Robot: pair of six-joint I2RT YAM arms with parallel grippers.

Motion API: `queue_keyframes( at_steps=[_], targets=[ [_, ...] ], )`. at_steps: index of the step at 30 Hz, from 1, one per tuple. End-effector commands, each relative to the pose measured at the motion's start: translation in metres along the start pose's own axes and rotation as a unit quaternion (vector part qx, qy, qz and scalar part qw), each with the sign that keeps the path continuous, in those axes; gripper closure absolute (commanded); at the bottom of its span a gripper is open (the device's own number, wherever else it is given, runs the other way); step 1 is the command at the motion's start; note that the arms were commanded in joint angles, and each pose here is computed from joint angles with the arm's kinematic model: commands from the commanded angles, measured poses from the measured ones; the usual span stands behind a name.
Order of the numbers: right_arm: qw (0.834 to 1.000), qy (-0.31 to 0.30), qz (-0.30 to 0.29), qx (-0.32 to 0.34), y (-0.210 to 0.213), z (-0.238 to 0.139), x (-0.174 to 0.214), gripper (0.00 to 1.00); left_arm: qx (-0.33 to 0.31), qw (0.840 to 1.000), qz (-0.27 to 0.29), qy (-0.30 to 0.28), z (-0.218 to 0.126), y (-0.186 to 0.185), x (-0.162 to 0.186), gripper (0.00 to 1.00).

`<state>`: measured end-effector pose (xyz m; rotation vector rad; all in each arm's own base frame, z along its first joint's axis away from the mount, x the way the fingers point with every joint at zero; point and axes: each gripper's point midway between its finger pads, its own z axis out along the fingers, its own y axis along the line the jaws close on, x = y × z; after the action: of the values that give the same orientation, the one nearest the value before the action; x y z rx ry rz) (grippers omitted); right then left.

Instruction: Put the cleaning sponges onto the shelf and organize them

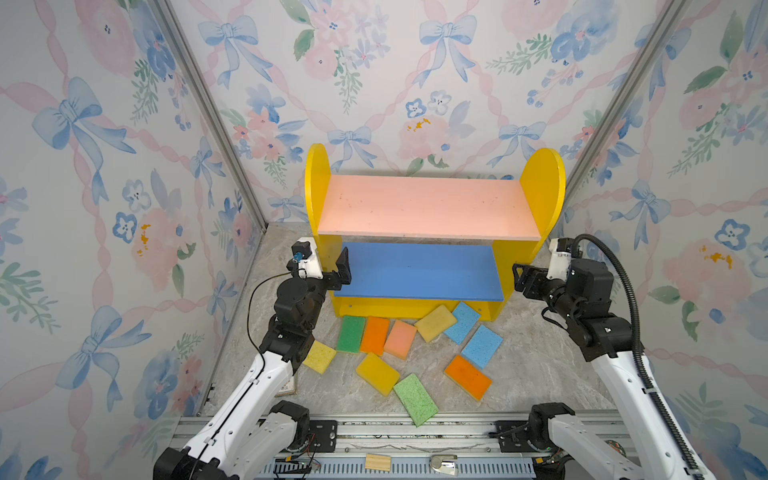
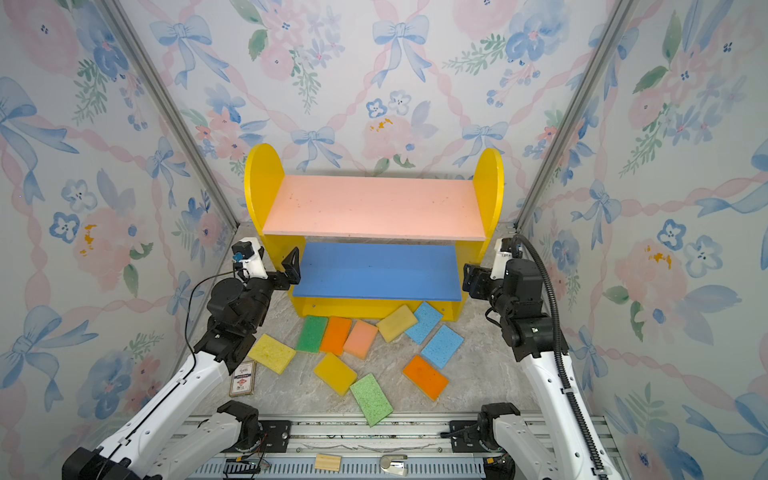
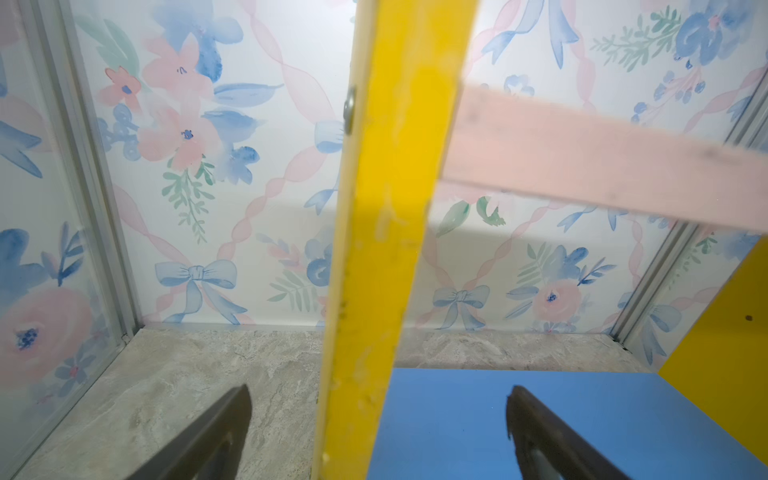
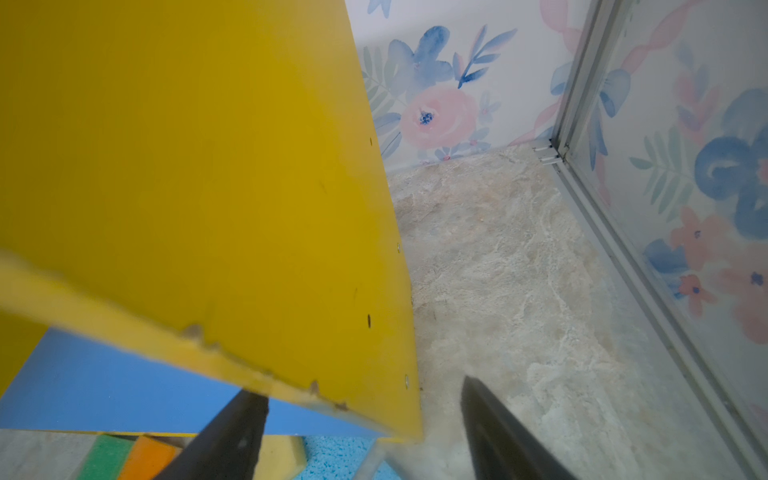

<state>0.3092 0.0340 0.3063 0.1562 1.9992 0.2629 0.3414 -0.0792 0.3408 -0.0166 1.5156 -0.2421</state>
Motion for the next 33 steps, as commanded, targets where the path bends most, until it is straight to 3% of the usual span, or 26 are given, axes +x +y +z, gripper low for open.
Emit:
queue_keyframes(
  at_steps=[1,7,12,14,15,18,22,26,29,33],
  targets=[
    [1.0,0.007,0.016,0.0,0.003,-0.03,-0.009,0.12,0.0,1.0,-0.008,0.009,-0.011,-0.002,-0.022,0.02],
    [0.996,0.084,0.012,0.003,0.004,-0.07,0.017,0.06,-0.009,0.996,-0.075,0.054,-0.049,0.005,-0.017,0.02],
    [0.982,0.18,0.036,-0.052,0.021,-0.106,0.07,0.05,0.07,0.977,-0.162,0.12,-0.082,-0.02,0.015,0.02],
    [0.969,0.225,0.061,-0.082,0.031,-0.111,0.1,0.07,0.098,0.959,-0.208,0.165,-0.09,-0.032,0.039,0.02],
    [0.96,0.249,0.068,-0.108,0.04,-0.113,0.116,0.08,0.085,0.944,-0.241,0.208,-0.093,-0.03,0.071,0.02],
    [0.946,0.29,0.063,-0.132,0.05,-0.12,0.157,0.08,0.092,0.898,-0.324,0.285,-0.105,-0.041,0.121,0.02],
    [0.936,0.328,0.038,-0.126,0.053,-0.113,0.2,0.08,0.102,0.863,-0.339,0.36,-0.115,-0.05,0.165,0.02],
    [0.92,0.364,-0.03,-0.142,0.087,-0.094,0.24,0.05,0.099,0.852,-0.331,0.394,-0.117,-0.051,0.186,0.02],
    [0.902,0.391,-0.107,-0.149,0.124,-0.083,0.268,0.01,0.091,0.854,-0.331,0.392,-0.115,-0.049,0.187,0.02],
    [0.873,0.42,-0.182,-0.167,0.173,-0.076,0.306,0.03,0.09,0.859,-0.325,0.385,-0.114,-0.047,0.184,0.02]
  ],
)
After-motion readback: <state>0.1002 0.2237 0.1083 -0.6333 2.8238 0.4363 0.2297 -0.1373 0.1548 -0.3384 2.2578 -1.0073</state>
